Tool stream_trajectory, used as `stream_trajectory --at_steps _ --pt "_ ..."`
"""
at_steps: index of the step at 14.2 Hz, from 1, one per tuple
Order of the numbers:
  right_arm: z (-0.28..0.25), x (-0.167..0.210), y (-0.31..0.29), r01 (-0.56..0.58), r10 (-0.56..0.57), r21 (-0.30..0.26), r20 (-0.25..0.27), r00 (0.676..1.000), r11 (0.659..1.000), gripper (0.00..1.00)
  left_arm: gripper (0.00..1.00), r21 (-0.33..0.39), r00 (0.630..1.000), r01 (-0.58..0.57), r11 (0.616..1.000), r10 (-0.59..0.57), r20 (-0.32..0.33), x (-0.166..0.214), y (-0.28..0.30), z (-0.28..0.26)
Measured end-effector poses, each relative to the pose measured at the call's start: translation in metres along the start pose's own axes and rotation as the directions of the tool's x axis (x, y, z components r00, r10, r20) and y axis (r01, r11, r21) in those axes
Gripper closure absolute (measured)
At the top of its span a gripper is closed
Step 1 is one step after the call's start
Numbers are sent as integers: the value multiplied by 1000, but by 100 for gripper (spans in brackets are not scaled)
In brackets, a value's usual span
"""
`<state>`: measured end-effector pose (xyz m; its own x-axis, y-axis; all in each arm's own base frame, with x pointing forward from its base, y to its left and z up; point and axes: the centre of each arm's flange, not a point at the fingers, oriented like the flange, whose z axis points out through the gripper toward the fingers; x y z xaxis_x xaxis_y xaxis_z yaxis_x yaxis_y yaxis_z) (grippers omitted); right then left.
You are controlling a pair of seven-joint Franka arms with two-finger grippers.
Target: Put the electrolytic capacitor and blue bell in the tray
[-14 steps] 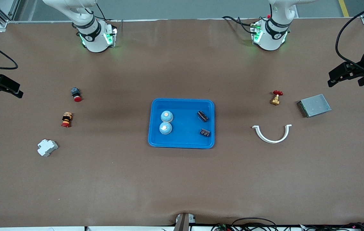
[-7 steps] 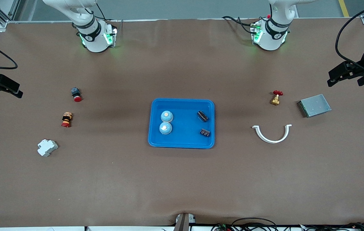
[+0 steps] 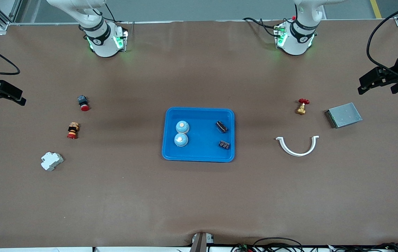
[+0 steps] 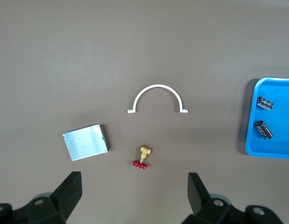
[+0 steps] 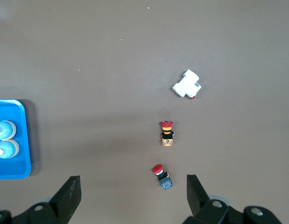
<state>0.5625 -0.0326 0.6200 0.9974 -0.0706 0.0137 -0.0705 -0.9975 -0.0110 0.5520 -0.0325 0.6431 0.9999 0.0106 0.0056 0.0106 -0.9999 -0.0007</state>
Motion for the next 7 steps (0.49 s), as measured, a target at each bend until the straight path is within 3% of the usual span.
stream_trajectory --at_steps 7 --pt "0 0 0 0 0 0 5 1000 1000 0 0 0 1000 1 1000 -1 0 0 0 0"
